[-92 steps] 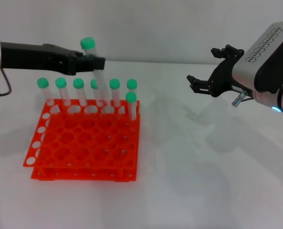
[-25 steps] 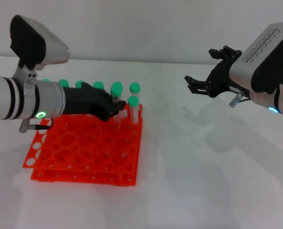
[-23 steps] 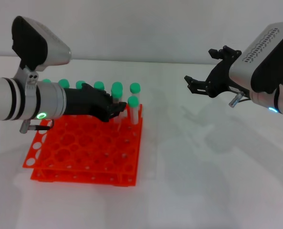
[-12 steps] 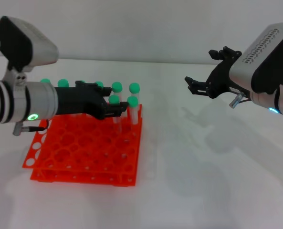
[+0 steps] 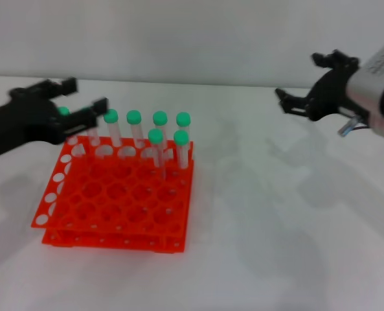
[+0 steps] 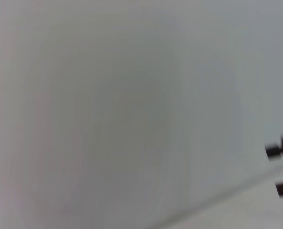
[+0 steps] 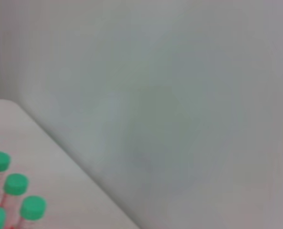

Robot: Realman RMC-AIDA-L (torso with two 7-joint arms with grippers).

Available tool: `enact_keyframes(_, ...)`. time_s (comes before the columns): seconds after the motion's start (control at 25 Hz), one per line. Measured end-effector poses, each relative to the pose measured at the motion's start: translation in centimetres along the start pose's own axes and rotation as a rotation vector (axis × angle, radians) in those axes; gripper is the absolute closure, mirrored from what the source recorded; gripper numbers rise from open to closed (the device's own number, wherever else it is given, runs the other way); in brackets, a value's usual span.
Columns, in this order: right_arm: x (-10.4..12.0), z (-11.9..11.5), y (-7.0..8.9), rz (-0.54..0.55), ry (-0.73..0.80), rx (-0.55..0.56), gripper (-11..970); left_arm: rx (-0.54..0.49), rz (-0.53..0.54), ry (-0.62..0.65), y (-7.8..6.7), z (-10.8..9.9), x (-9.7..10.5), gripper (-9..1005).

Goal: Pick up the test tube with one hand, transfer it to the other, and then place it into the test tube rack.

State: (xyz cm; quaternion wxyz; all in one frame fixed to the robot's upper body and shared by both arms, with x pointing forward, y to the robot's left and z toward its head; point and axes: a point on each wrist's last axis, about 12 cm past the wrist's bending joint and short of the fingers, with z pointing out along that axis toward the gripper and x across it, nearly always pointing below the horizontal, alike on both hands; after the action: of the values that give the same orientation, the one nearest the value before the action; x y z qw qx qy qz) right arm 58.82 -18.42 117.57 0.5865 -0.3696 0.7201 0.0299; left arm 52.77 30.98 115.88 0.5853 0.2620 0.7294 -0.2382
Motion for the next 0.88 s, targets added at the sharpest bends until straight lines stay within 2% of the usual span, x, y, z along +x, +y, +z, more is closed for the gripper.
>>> enact_keyframes(0.16,0.5,-1.4,-1.4,0.028,-0.012,0.068,90,-0.073,-0.006,-0.221,0.7,-3.8,2.5,269)
enact_keyframes(0.36,2.0,-2.9,-2.5,0.062,-0.022,0.167,90,-0.183,-0.039,-0.365,1.5,-6.4,5.8,274)
enact_keyframes(0.48,2.8,-3.6,-3.0,0.092,-0.032,0.218,91,-0.238,-0.039,-0.405,1.7,-7.5,7.1,274)
enact_keyframes(0.68,4.2,-4.5,-3.8,0.135,-0.052,0.318,90,-0.313,-0.047,-0.428,1.8,-8.1,9.0,274)
enact_keyframes(0.88,5.4,-4.7,-5.2,0.232,-0.054,0.375,91,-0.327,-0.047,-0.422,1.9,-6.9,9.7,274)
